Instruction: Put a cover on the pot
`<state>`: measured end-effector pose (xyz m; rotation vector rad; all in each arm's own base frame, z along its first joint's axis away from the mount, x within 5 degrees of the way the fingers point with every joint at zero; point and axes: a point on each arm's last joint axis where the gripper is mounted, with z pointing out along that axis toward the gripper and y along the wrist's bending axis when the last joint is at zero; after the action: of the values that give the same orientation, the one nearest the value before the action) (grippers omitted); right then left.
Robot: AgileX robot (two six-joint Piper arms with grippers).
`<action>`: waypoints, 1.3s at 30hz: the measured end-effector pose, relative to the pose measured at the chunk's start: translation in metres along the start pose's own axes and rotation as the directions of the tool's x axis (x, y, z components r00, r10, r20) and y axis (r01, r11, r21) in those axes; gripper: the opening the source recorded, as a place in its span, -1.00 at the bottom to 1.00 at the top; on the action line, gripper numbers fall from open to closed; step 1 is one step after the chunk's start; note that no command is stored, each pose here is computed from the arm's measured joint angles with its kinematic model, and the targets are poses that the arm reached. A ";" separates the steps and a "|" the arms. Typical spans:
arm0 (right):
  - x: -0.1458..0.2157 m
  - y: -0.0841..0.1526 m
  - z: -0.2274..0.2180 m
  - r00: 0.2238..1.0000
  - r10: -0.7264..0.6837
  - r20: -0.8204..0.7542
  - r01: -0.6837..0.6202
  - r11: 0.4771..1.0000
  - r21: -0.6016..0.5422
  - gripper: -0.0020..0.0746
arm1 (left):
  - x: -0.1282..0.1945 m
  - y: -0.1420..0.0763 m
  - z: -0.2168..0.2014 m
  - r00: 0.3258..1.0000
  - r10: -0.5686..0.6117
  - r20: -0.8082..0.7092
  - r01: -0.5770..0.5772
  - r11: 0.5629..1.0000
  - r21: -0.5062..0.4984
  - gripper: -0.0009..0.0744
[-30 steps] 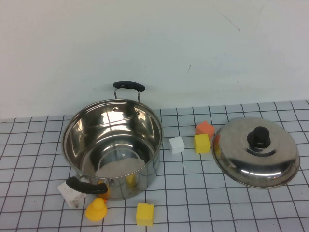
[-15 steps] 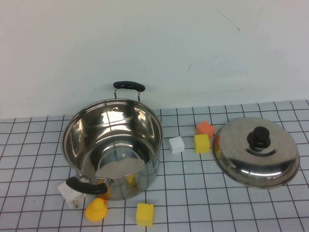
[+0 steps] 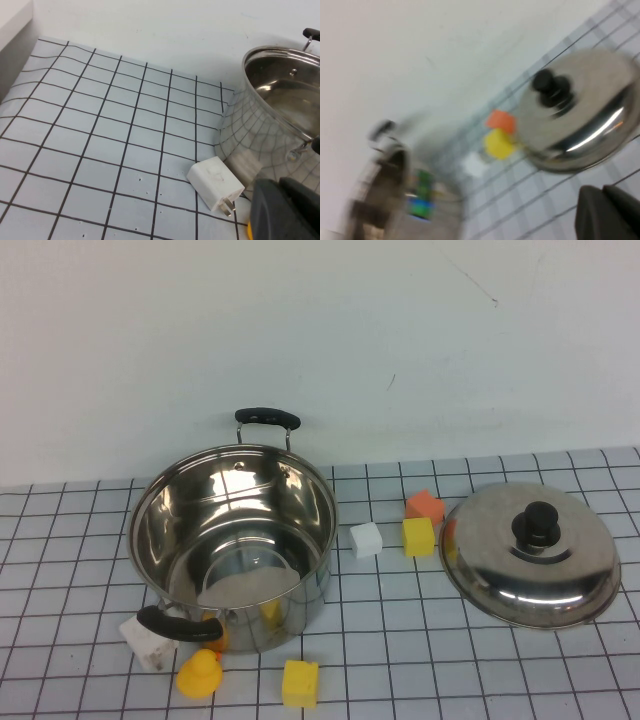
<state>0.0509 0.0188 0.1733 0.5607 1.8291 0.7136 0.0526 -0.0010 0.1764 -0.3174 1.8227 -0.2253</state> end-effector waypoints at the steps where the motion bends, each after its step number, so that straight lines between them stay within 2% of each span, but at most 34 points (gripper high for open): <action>1: 0.000 0.001 0.000 0.998 0.061 -0.005 -0.061 0.998 -0.016 -0.95 | 0.000 0.000 0.000 1.000 0.000 0.000 0.000 1.000 0.000 -0.98; 3: 0.001 0.003 0.000 0.993 0.121 -0.012 -0.121 0.992 -0.036 -0.95 | 0.000 0.000 0.000 1.000 0.000 0.000 0.000 1.000 0.000 -0.98; 5: 0.001 0.004 0.000 0.994 0.107 -0.012 -0.107 0.993 -0.043 -0.95 | 0.000 0.000 0.000 1.000 0.000 0.000 0.000 1.000 0.000 -0.98; 8: -0.002 0.003 0.000 1.000 -0.019 0.023 0.020 0.999 -0.039 -0.95 | 0.000 0.000 0.000 1.000 0.000 0.000 0.000 1.000 0.000 -0.98; 10: -0.003 0.003 0.000 0.990 -0.137 0.040 0.139 0.990 -0.029 -0.95 | 0.000 0.000 0.000 1.000 0.000 0.000 0.000 1.000 0.000 -0.98; 13: -0.004 0.003 0.000 0.968 -0.243 0.057 0.244 0.969 -0.024 -0.95 | 0.000 0.000 0.000 1.000 0.000 0.000 0.000 1.000 0.000 -0.98; 16: -0.012 0.013 -0.005 0.917 -0.393 0.075 0.396 0.918 -0.034 -0.95 | 0.000 0.000 0.000 1.000 0.000 0.000 0.000 1.000 0.000 -0.98; 18: -0.024 0.028 -0.010 0.854 -0.512 0.088 0.517 0.855 -0.036 -0.95 | 0.000 0.000 0.000 1.000 0.000 0.000 0.000 1.000 0.000 -0.98; 23: -0.055 0.057 -0.005 0.735 -0.678 0.017 0.678 0.734 -0.036 -0.95 | 0.000 0.000 0.000 1.000 0.003 0.000 -0.003 1.000 0.000 -0.98; 28: -0.086 0.071 0.021 0.715 -0.697 -0.055 0.699 0.715 0.033 -0.94 | 0.000 0.000 0.000 1.000 0.003 0.000 -0.003 1.000 0.000 -0.98; 30: -0.093 0.073 0.035 0.735 -0.677 -0.041 0.678 0.731 0.072 -0.85 | 0.000 0.000 0.000 1.000 0.003 0.000 -0.003 1.000 0.000 -0.98; 31: -0.094 0.073 0.043 0.719 -0.693 -0.046 0.695 0.716 0.074 -0.78 | 0.000 0.000 0.000 1.000 0.003 0.000 -0.003 1.000 0.000 -0.98; 32: -0.097 0.078 0.054 0.725 -0.688 0.013 0.686 0.724 0.066 -0.63 | 0.000 0.000 0.000 1.000 0.003 0.000 -0.003 1.000 0.000 -0.98; 33: -0.097 0.082 0.060 0.709 -0.704 0.038 0.703 0.710 0.047 -0.54 | 0.000 0.000 0.000 1.000 0.003 0.000 -0.003 1.000 0.000 -0.98; 34: -0.096 0.087 0.073 0.705 -0.703 0.093 0.705 0.709 0.015 -0.36 | 0.000 0.000 0.000 1.000 0.003 0.000 -0.003 1.000 0.000 -0.98; 37: -0.091 0.103 0.104 0.662 -0.714 0.227 0.743 0.666 -0.072 0.07 | 0.000 0.000 0.000 1.000 0.003 0.000 -0.003 1.000 0.000 -0.98; 39: -0.079 0.102 0.134 0.648 -0.710 0.276 0.755 0.645 -0.116 0.28 | 0.000 0.000 0.000 1.000 0.003 0.000 -0.003 1.000 0.000 -0.98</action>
<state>0.2084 0.0666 0.2600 -0.2827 1.5535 0.2597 0.0526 -0.0010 0.1764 -0.3149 1.8230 -0.2234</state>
